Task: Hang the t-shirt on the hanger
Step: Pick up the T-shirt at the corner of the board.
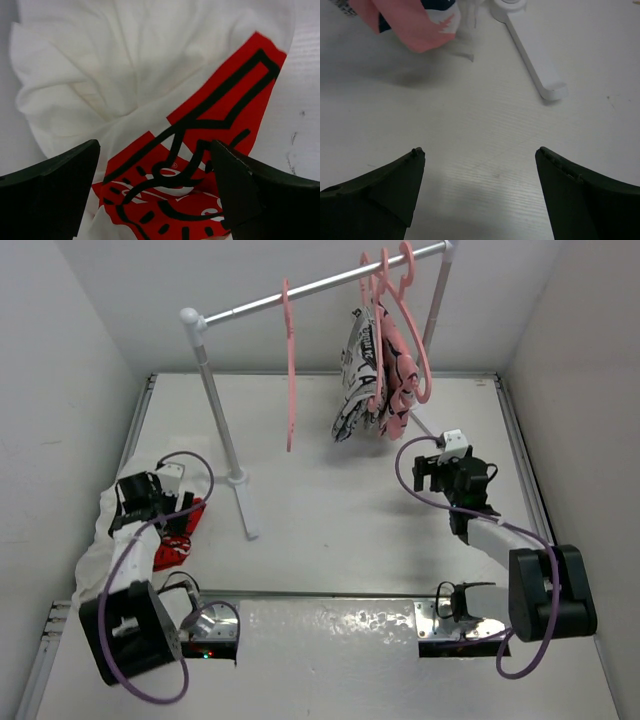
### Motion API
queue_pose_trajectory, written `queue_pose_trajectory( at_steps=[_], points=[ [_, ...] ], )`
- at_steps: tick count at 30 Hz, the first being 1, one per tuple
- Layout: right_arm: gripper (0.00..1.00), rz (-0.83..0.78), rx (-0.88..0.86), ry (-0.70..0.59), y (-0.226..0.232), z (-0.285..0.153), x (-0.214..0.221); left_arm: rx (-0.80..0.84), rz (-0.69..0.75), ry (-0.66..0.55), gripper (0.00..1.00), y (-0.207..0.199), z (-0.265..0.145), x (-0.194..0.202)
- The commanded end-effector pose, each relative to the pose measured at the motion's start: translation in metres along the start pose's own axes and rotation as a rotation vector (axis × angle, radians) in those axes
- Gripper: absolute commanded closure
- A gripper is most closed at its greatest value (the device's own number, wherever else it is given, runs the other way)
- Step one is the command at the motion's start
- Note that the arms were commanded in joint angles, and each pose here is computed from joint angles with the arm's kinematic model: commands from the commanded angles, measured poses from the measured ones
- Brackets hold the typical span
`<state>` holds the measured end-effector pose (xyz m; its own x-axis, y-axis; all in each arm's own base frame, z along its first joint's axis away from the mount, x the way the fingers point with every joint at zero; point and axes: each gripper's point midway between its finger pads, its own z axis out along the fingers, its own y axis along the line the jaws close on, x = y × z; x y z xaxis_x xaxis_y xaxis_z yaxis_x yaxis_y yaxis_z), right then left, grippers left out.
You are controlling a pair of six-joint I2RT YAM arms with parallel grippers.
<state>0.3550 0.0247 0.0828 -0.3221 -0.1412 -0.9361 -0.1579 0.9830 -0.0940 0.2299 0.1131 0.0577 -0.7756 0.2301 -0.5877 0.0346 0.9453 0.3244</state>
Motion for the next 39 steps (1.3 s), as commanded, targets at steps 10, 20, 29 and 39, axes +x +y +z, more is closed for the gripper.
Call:
queue_pose_trajectory(
  at_steps=[10, 20, 29, 39],
  points=[
    [0.1, -0.049, -0.163, -0.106, 0.031, -0.021, -0.036, 0.118, 0.219, 0.193, 0.36, -0.011, 0.029, 0.046],
    [0.09, -0.004, -0.192, -0.158, 0.038, -0.04, -0.055, 0.399, 0.43, -0.063, 1.0, -0.043, -0.055, -0.015],
    [0.1, 0.136, -0.256, -0.149, 0.054, -0.057, -0.07, 0.696, 0.508, -0.373, 1.0, -0.101, -0.186, -0.079],
    [0.12, 0.183, -0.287, -0.093, 0.06, -0.06, -0.084, 0.924, 0.503, -0.71, 1.0, -0.132, -0.269, -0.161]
  ],
)
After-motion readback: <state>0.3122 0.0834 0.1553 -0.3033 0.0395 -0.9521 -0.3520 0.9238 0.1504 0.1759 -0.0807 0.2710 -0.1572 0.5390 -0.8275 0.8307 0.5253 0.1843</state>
